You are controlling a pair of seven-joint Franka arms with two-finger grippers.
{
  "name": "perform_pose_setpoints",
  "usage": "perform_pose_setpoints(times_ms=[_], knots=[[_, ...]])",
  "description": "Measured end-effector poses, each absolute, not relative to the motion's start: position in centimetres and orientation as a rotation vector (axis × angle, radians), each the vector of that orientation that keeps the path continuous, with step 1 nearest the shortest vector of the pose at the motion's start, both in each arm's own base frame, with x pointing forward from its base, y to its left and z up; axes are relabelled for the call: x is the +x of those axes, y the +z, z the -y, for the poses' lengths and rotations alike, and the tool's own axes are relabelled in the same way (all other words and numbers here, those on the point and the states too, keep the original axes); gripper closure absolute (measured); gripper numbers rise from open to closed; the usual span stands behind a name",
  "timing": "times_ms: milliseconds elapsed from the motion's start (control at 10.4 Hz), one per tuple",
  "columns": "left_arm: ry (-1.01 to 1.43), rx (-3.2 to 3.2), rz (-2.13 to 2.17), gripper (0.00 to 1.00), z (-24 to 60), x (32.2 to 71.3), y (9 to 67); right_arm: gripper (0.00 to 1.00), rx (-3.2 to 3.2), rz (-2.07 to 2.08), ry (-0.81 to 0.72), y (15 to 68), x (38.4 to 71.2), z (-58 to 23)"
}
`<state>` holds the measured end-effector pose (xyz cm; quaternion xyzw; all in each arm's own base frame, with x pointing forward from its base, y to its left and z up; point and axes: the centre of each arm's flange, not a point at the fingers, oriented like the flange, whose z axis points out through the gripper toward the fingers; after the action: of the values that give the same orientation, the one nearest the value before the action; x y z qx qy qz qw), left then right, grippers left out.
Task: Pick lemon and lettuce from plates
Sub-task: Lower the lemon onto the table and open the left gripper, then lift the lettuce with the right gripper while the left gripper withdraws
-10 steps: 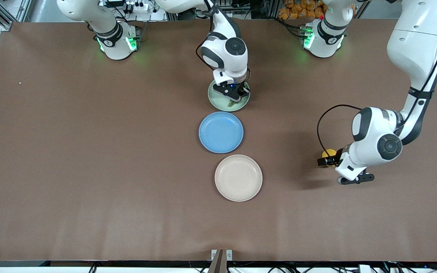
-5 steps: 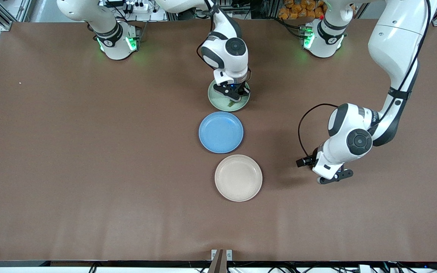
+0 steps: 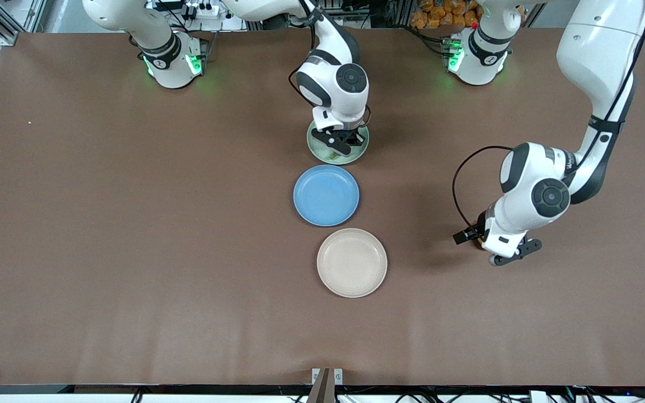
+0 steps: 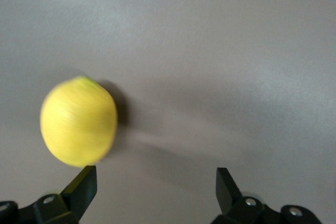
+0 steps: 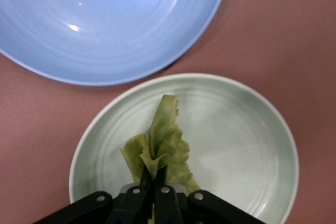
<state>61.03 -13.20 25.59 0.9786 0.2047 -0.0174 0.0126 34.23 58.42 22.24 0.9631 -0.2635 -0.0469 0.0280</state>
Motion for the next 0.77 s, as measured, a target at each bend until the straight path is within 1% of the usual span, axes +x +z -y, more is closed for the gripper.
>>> perform_pose_setpoints(times_ms=[193, 386, 772], knots=[[-0.038, 3.029, -0.700, 0.00, 14.8, 59.5, 26.2, 0.96, 2.974, 0.781, -0.171, 23.8, 35.6, -57.8], [-0.037, 3.020, -0.716, 0.00, 16.5, 58.6, 26.8, 0.96, 2.958, 0.711, -0.233, 26.2, 36.6, -56.4], [-0.036, 3.029, -0.764, 0.00, 16.8, 56.4, 27.5, 0.96, 2.939, 0.614, -0.346, 34.4, 40.5, -51.1]])
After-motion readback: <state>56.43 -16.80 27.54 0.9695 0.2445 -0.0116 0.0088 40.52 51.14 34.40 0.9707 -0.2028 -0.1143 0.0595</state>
